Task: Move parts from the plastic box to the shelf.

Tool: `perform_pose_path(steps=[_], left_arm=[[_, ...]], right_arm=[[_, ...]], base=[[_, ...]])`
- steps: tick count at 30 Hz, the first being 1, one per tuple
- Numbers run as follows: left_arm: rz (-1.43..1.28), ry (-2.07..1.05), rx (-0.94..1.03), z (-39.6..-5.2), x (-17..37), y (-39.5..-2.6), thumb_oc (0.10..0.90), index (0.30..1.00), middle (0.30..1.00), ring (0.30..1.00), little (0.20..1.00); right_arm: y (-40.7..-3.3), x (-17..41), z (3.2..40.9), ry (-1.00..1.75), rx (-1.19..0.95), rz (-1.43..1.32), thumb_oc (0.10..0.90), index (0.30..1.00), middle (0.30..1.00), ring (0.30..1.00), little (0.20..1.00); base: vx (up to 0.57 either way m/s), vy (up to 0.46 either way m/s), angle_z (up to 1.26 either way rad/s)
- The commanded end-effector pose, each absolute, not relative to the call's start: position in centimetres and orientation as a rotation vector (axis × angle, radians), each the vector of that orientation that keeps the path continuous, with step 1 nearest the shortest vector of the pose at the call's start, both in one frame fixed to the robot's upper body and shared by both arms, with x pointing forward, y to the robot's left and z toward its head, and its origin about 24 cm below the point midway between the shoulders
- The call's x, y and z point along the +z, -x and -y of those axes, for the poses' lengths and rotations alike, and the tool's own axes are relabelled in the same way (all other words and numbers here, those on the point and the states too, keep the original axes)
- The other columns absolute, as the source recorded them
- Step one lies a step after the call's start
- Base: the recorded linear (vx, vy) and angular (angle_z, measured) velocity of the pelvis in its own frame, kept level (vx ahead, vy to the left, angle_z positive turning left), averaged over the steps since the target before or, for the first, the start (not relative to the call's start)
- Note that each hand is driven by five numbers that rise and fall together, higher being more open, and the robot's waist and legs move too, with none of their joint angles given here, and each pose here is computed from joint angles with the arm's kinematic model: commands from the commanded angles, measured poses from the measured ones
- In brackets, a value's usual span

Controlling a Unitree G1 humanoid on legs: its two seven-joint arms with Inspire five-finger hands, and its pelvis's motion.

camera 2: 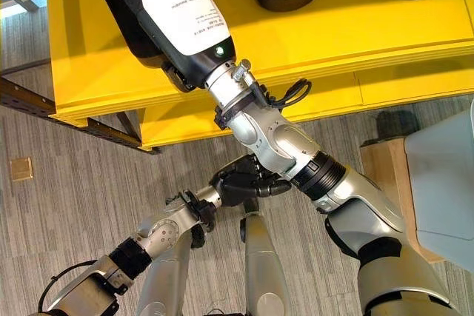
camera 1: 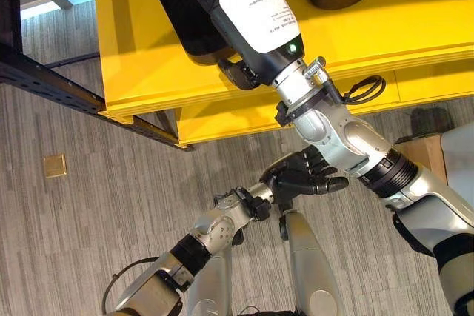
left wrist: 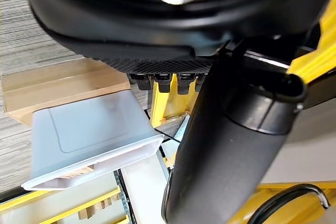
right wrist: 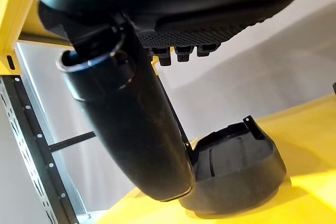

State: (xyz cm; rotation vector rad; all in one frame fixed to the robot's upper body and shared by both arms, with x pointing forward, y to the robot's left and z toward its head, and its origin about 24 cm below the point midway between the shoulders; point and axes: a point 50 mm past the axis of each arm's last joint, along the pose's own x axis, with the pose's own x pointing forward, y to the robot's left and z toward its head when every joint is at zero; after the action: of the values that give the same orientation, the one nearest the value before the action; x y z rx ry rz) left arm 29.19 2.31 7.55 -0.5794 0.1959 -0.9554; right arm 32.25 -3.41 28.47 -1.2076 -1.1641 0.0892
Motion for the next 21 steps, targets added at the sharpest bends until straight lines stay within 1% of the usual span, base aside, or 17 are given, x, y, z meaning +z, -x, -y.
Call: perform_pose_path(steps=[1,7,13,15,17,18,21], left_arm=[[-0.043,0.721,-1.183,0.9,11.7,-27.1,0.9,1.0,1.0,1.0,1.0],[-0.05,0.734,-1.177,0.8,11.6,-27.2,0.9,1.0,1.0,1.0,1.0],[-0.146,0.766,-1.178,1.2,11.1,-27.0,0.9,1.0,1.0,1.0,1.0],[-0.245,0.791,-1.076,1.2,10.2,-27.3,0.9,1.0,1.0,1.0,1.0],[-0.295,0.802,-1.033,1.0,9.5,-27.3,0.9,1.0,1.0,1.0,1.0],[-0.472,0.765,-0.818,-0.1,6.5,-27.9,0.9,1.0,1.0,1.0,1.0],[-0.573,0.726,-0.64,-1.8,3.4,-28.3,0.9,1.0,1.0,1.0,1.0]], right_arm=[[-29.7,33.6,2.3,1.079,0.002,1.371,0.9,1.0,1.0,1.0,1.0],[-30.5,33.1,2.6,1.083,-0.006,1.304,0.9,1.0,1.0,1.0,1.0],[-31.2,32.7,2.9,1.092,-0.009,1.26,0.9,1.0,1.0,1.0,1.0],[-31.2,32.6,2.9,1.093,-0.009,1.258,0.9,1.0,1.0,1.0,1.0],[-31.2,32.6,2.9,1.094,-0.012,1.258,0.9,1.0,1.0,1.0,1.0],[-31.3,32.4,3.0,1.096,-0.019,1.253,0.9,1.0,1.0,1.0,1.0],[-31.5,32.3,3.4,1.094,-0.029,1.256,0.9,1.0,1.0,1.0,1.0]], base=[[0.0,0.0,0.0],[0.01,-0.002,0.04],[0.01,-0.002,0.02],[0.0,0.0,0.0],[0.0,0.0,0.0],[0.0,0.0,0.0],[0.0,-0.015,0.01]])
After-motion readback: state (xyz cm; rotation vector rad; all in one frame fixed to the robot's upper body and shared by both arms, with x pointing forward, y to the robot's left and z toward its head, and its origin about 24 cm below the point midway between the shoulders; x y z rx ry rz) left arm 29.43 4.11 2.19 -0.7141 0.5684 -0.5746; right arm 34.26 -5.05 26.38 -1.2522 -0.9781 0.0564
